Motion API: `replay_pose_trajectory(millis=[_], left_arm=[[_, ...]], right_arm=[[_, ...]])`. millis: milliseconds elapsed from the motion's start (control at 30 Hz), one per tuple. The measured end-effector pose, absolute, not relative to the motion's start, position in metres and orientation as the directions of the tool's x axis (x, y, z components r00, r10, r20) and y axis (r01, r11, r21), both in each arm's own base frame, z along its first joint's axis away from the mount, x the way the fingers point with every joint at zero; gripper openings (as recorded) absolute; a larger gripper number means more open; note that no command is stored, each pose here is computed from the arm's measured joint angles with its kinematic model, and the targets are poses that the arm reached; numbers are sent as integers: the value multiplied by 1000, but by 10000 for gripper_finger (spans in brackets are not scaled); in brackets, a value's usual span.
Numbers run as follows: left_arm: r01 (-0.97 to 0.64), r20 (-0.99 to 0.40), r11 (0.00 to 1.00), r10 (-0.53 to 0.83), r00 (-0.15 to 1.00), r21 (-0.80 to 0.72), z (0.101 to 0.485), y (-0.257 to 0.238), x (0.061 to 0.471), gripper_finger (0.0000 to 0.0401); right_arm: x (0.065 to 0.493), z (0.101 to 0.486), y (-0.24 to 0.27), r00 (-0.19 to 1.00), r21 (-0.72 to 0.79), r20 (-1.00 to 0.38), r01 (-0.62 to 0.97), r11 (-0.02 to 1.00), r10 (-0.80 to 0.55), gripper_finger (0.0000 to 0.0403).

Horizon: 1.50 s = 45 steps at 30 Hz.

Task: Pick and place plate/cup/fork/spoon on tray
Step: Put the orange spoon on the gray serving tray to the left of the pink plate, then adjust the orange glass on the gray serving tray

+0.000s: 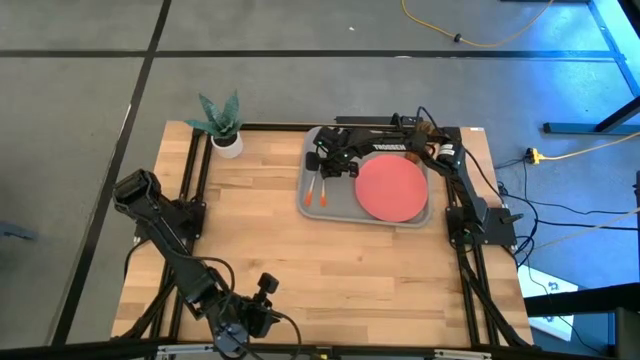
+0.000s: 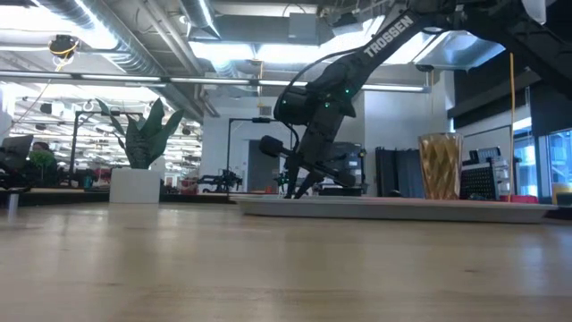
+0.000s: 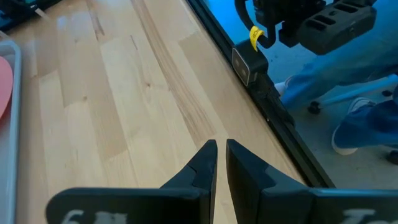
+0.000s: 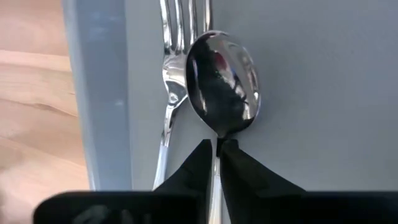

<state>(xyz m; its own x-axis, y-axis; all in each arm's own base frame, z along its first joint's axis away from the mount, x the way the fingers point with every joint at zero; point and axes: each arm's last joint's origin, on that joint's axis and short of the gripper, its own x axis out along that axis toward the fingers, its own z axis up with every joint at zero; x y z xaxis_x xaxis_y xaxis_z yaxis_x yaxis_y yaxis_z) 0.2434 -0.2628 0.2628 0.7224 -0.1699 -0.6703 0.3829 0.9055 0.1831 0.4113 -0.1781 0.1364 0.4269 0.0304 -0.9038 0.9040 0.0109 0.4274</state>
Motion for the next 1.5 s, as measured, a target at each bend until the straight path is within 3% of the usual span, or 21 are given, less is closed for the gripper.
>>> replay_pose_trajectory(millis=[700, 933, 1033, 1267, 1400, 1500], left_arm=[[400, -679, 903, -195, 708, 156, 263, -264, 243, 27], [395, -689, 903, -178, 703, 170, 261, -262, 243, 27], [384, -688, 907, -168, 706, 173, 261, -260, 245, 27], [295, -684, 928, -61, 727, 230, 260, -240, 261, 27], [159, -679, 938, 100, 728, 308, 258, -210, 280, 27], [102, -685, 939, 162, 710, 328, 258, -180, 301, 27]], right_arm=[[412, 143, -171, 431, 433, -901, 900, 57, 40, 39], [394, 195, -162, 401, 374, -913, 898, 232, -80, 39], [383, 229, -151, 409, 335, -902, 864, 375, -136, 39], [349, 299, -106, 464, 263, -877, 675, 689, -121, 39], [327, 321, -83, 432, 208, -896, 620, 756, -107, 39], [307, 328, -73, 325, 100, -934, 632, 769, -146, 39]])
